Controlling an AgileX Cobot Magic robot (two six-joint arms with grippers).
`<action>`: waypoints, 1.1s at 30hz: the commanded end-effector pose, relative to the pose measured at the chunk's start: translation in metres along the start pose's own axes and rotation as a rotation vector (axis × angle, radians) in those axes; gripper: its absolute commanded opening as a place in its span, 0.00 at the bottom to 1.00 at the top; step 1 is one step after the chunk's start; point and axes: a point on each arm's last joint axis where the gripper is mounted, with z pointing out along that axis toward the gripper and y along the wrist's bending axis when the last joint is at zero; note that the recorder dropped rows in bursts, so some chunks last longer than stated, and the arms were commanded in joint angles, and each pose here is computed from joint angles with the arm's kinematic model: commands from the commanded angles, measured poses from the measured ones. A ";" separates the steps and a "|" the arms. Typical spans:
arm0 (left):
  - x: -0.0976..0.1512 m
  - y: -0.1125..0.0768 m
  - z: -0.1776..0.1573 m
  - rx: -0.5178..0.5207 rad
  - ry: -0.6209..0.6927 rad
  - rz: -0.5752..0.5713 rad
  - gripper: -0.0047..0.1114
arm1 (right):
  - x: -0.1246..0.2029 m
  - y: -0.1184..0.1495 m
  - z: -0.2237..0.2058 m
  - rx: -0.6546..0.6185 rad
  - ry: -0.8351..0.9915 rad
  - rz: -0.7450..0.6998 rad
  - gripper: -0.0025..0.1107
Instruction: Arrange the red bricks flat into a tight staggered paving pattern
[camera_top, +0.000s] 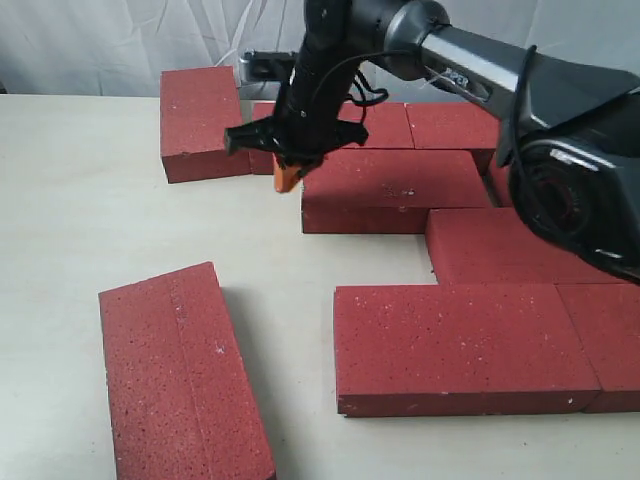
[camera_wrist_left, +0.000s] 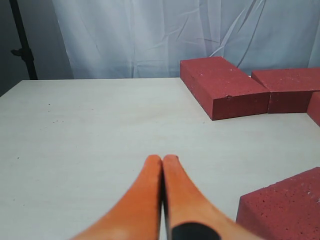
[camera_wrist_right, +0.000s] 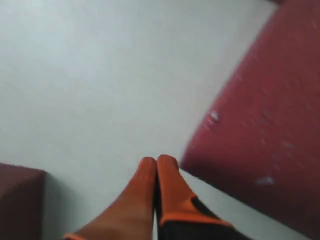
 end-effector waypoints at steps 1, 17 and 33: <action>-0.001 0.000 0.000 -0.005 -0.016 -0.001 0.04 | 0.036 -0.064 -0.034 0.069 0.046 0.068 0.01; -0.001 0.001 0.000 -0.009 -0.016 0.013 0.04 | 0.108 -0.173 -0.117 0.100 -0.135 0.342 0.01; -0.036 -0.001 -0.008 -0.016 -0.418 0.115 0.04 | 0.103 -0.170 -0.117 0.056 -0.176 0.305 0.01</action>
